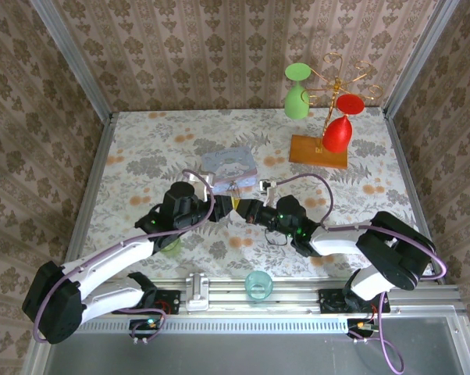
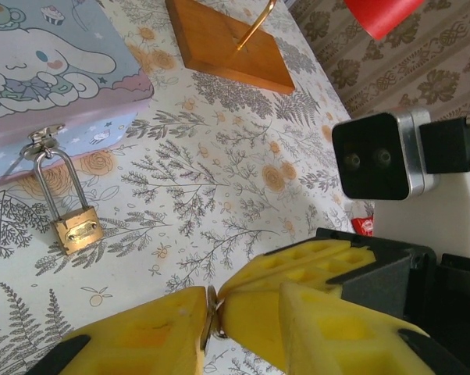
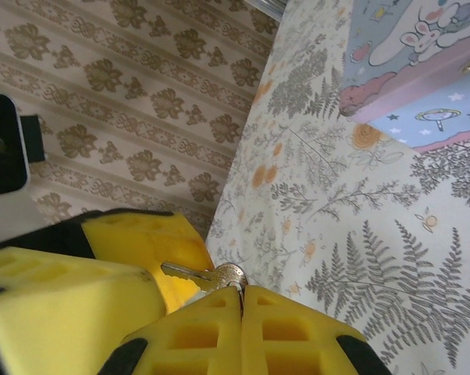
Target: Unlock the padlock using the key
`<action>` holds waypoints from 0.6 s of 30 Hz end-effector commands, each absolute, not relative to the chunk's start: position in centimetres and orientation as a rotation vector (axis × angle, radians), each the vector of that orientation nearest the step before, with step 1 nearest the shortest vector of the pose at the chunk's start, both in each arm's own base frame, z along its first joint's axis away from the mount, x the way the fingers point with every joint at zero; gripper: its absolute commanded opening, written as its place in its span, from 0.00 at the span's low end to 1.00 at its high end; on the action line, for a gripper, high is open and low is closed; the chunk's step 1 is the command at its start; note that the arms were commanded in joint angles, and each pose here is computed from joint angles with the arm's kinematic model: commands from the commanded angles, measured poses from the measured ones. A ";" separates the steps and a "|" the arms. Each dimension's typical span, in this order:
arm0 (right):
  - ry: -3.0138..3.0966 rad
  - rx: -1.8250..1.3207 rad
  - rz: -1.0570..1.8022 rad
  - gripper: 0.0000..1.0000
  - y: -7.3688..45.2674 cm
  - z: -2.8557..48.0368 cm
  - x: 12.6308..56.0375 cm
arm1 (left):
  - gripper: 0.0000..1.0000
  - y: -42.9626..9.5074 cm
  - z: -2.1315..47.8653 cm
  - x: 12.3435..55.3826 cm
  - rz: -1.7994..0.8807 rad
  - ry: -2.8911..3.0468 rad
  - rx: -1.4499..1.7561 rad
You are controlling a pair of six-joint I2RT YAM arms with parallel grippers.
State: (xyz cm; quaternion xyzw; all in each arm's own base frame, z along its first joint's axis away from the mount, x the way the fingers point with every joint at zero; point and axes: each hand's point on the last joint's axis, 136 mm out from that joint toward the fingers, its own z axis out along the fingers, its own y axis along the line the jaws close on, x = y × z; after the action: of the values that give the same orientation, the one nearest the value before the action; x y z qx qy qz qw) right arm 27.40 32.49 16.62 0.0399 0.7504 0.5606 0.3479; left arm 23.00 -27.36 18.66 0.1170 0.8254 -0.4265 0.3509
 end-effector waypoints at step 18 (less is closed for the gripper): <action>1.916 -0.119 1.528 0.40 34.7 19.0 25.5 | 0.00 -27.2 18.8 23.7 -1.079 2.128 0.330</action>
State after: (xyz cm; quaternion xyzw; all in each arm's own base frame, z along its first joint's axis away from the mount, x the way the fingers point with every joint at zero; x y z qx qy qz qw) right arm 26.85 33.07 16.44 0.0242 0.7538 0.5606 0.3418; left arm 23.59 -26.85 17.80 0.1132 0.8335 -0.4073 0.3557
